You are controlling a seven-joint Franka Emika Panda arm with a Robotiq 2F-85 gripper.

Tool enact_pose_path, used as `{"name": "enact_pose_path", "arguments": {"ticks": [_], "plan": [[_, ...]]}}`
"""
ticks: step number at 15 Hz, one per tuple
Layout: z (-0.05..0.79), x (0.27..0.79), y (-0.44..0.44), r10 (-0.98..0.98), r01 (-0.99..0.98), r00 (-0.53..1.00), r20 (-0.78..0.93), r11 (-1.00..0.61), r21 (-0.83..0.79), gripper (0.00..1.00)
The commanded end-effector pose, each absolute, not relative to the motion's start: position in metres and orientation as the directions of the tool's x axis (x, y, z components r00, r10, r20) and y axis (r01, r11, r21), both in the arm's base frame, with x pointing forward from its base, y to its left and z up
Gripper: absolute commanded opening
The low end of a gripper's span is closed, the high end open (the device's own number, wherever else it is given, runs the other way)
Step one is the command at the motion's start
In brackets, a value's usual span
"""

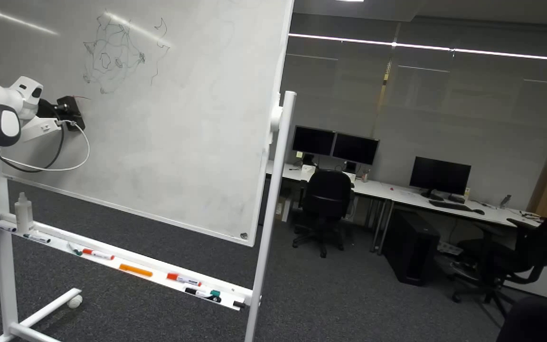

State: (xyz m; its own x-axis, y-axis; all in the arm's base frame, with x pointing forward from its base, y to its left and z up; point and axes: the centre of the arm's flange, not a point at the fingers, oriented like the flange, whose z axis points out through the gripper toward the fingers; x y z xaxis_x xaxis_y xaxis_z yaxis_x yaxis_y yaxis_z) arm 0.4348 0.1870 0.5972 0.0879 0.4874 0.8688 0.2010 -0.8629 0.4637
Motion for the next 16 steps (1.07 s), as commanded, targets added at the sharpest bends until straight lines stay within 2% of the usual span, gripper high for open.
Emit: {"name": "enact_pose_path", "arguments": {"ticks": [1, 13, 16], "plan": [[0.626, 0.458, 0.153, 0.411, 0.118, 0.085, 0.908, -0.909, 0.4, 0.3], [0.649, 0.454, 0.083, 0.238, -0.026, 0.089, 0.967, -0.97, 0.241, 0.3], [0.648, 0.456, 0.09, 0.239, -0.021, 0.084, 0.967, -0.97, 0.242, 0.3]]}}
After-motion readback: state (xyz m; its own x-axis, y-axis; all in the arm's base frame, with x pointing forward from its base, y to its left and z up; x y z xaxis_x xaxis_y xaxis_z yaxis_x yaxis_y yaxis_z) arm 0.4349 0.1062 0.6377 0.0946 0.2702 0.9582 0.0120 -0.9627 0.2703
